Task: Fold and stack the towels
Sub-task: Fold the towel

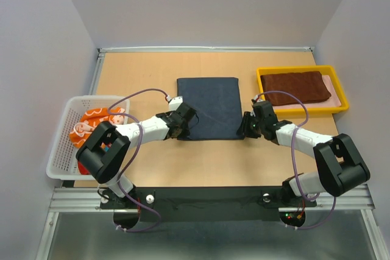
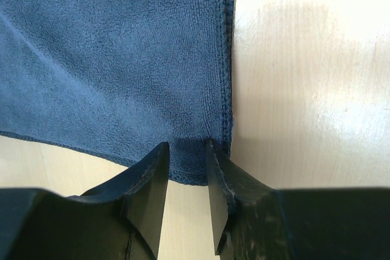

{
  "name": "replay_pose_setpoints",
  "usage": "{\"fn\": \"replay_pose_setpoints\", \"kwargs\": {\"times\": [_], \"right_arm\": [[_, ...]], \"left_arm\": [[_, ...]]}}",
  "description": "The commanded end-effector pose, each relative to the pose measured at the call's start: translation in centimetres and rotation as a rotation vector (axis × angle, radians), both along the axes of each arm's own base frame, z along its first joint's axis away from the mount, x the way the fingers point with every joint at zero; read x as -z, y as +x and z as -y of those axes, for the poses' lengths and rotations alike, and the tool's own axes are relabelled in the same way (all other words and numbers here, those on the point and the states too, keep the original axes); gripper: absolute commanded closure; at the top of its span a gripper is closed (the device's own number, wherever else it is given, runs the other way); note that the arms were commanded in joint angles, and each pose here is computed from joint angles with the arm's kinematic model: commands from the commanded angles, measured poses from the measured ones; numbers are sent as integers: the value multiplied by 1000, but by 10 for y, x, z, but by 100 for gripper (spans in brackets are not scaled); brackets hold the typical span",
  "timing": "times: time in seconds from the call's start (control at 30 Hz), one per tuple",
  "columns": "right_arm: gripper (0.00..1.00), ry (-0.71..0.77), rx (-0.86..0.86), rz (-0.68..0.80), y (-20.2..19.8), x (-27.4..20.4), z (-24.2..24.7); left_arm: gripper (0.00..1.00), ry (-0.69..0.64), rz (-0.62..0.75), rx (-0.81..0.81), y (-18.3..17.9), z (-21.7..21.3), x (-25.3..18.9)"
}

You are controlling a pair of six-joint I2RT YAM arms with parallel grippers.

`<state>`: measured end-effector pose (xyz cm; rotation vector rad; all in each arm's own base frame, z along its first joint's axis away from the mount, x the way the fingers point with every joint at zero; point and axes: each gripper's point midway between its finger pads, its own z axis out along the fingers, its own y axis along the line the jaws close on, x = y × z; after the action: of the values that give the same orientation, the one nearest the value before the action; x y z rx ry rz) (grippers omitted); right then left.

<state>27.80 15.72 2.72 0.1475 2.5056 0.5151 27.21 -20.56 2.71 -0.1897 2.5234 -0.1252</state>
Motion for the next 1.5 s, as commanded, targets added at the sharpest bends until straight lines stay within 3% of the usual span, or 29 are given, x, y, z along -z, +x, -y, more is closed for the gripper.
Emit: {"fn": "replay_pose_setpoints", "kwargs": {"times": [0.0,0.4,0.67,1.1,1.27,1.47], "right_arm": [[63,-17,-2,-11,-8,4,6],[63,-23,0,-12,-8,5,7],[63,-24,-2,-13,-7,5,7],[63,-28,3,-15,-9,7,8],[63,-36,9,-18,-9,9,10],[63,-41,16,-9,-8,7,12]], "left_arm": [[60,26,39,-10,6,-3,-15],[66,23,38,-9,0,-8,-17],[77,31,37,-6,1,-7,-15],[77,28,16,11,1,-3,-7],[94,36,27,12,2,-5,-12],[98,75,51,-21,-2,-21,-27]]}}
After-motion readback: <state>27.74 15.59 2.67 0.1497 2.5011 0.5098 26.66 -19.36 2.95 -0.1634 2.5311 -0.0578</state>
